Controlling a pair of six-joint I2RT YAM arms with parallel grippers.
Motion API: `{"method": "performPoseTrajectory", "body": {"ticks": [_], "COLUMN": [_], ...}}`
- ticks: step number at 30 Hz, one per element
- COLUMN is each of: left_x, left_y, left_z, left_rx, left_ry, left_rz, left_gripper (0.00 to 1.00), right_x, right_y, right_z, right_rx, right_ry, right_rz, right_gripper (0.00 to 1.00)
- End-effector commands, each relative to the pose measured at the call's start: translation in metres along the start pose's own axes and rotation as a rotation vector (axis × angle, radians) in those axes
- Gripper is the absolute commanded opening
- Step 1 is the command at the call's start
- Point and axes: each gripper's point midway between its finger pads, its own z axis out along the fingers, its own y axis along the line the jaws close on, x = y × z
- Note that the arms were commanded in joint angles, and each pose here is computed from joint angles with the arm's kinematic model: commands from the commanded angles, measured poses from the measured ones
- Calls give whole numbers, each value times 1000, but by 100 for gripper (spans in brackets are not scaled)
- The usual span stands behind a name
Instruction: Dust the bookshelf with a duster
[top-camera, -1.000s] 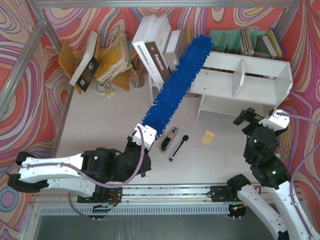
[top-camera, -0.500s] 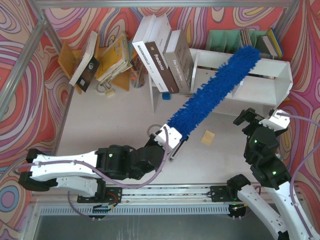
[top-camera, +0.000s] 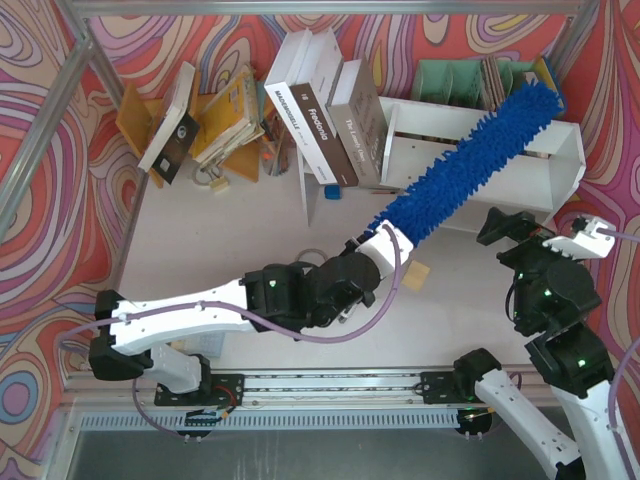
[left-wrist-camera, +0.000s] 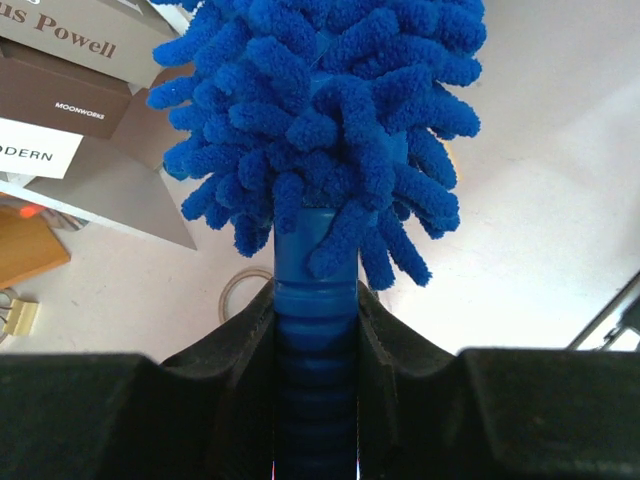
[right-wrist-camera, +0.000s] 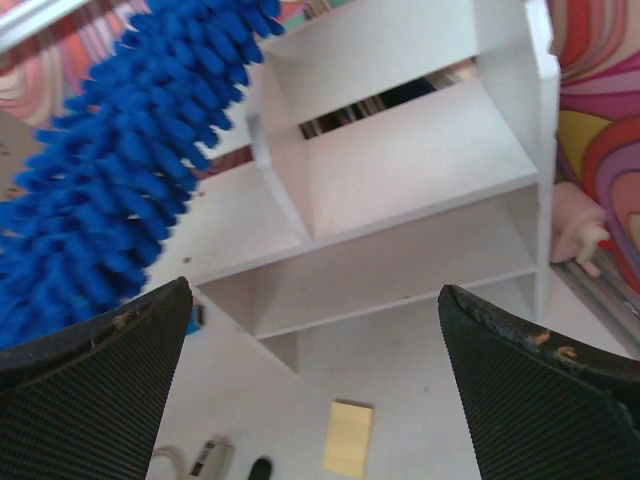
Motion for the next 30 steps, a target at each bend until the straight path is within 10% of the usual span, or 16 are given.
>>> {"method": "performPoseTrajectory", "body": {"ticks": [1, 14, 30], "left_x": [-28, -13, 0], "left_y": [10, 21, -21], "left_z": [7, 11, -22], "left_rx": [18, 55, 273], "left_ry": [-67, -132, -231], "left_rz": [-39, -10, -72], "left_gripper": [0, 0, 0], "right_x": [-9, 23, 33], "right_y": [24, 79, 117], "right_z": [-11, -28, -7], "right_rx": [-136, -305, -384], "right_ry": [40, 291, 304], "right_rz": [39, 390, 574], "right_gripper": [99, 99, 97]}}
